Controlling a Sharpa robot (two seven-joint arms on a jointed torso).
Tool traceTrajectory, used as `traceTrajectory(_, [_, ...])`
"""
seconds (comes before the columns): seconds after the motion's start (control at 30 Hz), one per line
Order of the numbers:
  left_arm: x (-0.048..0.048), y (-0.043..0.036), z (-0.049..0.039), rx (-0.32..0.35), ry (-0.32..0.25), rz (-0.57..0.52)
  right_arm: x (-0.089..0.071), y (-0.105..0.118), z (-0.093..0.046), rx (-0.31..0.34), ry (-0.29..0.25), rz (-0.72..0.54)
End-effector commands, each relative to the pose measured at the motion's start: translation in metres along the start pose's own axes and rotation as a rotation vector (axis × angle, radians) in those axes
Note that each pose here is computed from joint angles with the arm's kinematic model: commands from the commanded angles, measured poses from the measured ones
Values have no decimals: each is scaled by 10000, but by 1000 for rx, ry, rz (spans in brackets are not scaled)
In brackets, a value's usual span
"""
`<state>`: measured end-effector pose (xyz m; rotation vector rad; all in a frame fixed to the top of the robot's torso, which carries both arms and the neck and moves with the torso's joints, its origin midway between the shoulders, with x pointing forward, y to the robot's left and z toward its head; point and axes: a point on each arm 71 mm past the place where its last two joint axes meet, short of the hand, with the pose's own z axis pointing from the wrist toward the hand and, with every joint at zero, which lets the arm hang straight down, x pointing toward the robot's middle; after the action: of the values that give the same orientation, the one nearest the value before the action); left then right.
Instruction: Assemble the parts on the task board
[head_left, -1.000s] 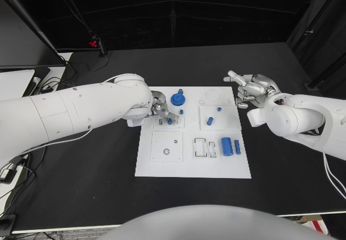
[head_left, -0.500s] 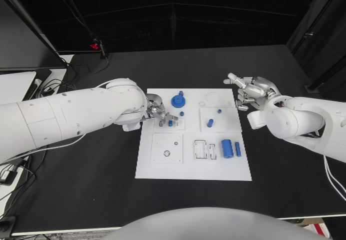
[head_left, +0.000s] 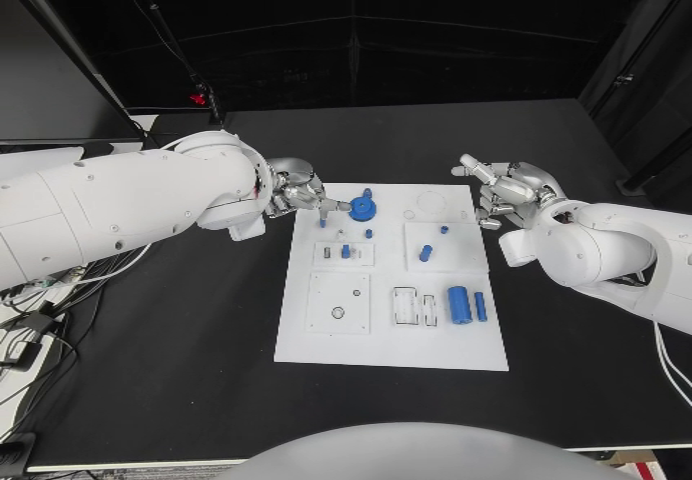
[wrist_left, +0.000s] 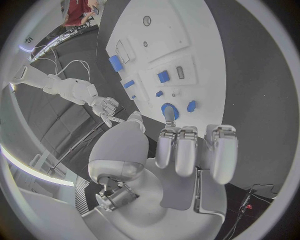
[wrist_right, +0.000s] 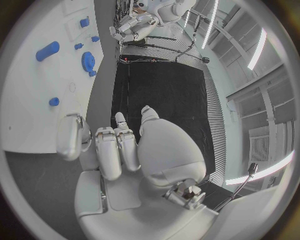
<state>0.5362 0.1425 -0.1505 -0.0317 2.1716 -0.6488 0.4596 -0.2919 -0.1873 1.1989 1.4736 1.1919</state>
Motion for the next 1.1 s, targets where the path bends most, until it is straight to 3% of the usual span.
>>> traceTrajectory(0.03, [-74,46,19,31,50,-17,16,6,5,0,9,1])
traceTrajectory(0.17, [-156,101,90,-13,66,-10,27,6,10,0,12,2])
traceTrajectory(0.53, [-243,106,311,-131,48,93,53,7,22,-2,18,3])
traceTrajectory(0.77, [-196,121,401,-183,75,122,60,8,24,-2,19,3])
traceTrajectory(1.1, [-99,153,464,-220,120,132,62,8,26,-2,20,3])
